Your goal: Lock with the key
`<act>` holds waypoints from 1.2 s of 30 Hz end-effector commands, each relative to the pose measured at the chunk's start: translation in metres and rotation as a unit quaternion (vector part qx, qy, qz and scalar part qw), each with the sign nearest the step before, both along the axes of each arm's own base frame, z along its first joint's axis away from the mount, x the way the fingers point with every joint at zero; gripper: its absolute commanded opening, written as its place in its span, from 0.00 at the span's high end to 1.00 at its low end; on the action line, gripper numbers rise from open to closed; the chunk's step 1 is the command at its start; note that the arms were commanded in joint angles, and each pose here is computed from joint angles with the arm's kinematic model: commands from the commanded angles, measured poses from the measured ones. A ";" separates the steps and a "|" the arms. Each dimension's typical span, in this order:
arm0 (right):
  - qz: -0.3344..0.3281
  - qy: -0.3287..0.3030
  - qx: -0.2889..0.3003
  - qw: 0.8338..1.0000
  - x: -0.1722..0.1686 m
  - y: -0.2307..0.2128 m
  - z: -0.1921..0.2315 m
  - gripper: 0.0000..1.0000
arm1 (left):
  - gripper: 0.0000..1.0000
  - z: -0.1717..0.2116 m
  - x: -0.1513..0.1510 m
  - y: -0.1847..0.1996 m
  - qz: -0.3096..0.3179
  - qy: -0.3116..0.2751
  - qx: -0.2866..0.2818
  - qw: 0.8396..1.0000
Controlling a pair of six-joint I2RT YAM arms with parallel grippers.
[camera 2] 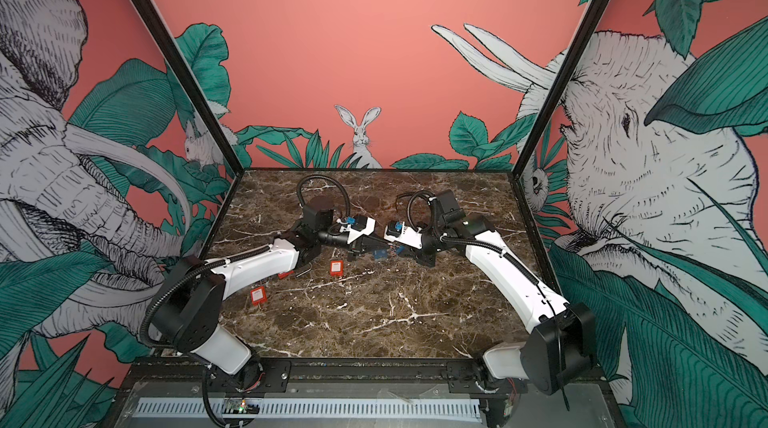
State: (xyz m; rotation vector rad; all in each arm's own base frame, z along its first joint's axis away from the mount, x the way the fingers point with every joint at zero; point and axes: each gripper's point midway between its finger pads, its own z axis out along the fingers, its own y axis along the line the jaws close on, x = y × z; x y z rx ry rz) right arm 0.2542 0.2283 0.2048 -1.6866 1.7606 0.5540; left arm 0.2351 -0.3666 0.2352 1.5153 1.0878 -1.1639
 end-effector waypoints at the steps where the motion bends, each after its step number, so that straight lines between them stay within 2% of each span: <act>1: 0.035 -0.070 0.098 0.992 0.014 0.033 0.051 1.00 | 1.00 0.000 -0.023 -0.010 -0.058 0.005 -0.001 0.998; 10: 0.035 -0.088 0.148 0.984 0.035 0.051 0.081 1.00 | 1.00 -0.013 -0.023 -0.018 -0.082 0.024 0.009 0.996; 11: 0.034 -0.090 0.153 0.984 0.038 0.053 0.082 1.00 | 1.00 -0.014 -0.035 -0.025 -0.097 0.024 0.010 0.995; 12: 0.039 -0.107 0.166 0.980 0.041 0.056 0.097 1.00 | 1.00 -0.015 -0.036 -0.026 -0.098 0.025 0.010 0.995; 18: 0.049 -0.105 0.200 0.973 0.050 0.067 0.111 1.00 | 1.00 -0.018 -0.036 -0.026 -0.101 0.030 0.008 0.994; 25: 0.034 -0.089 0.181 0.979 0.050 0.062 0.093 1.00 | 1.00 -0.013 -0.029 -0.019 -0.084 0.022 0.007 0.996; 27: 0.013 -0.084 0.161 0.983 0.047 0.052 0.077 1.00 | 1.00 -0.010 -0.013 -0.008 -0.060 0.021 0.006 0.998; 28: 0.002 -0.083 0.155 0.984 0.047 0.047 0.072 0.98 | 1.00 -0.007 -0.009 -0.004 -0.054 0.019 0.005 0.998; 33: -0.055 -0.077 0.121 0.988 0.037 0.017 0.045 0.66 | 1.00 0.008 0.012 0.015 -0.025 0.005 0.002 1.000; 36: -0.088 -0.077 0.114 0.986 0.027 -0.001 0.035 0.52 | 1.00 0.016 0.018 0.021 -0.016 -0.003 0.005 1.000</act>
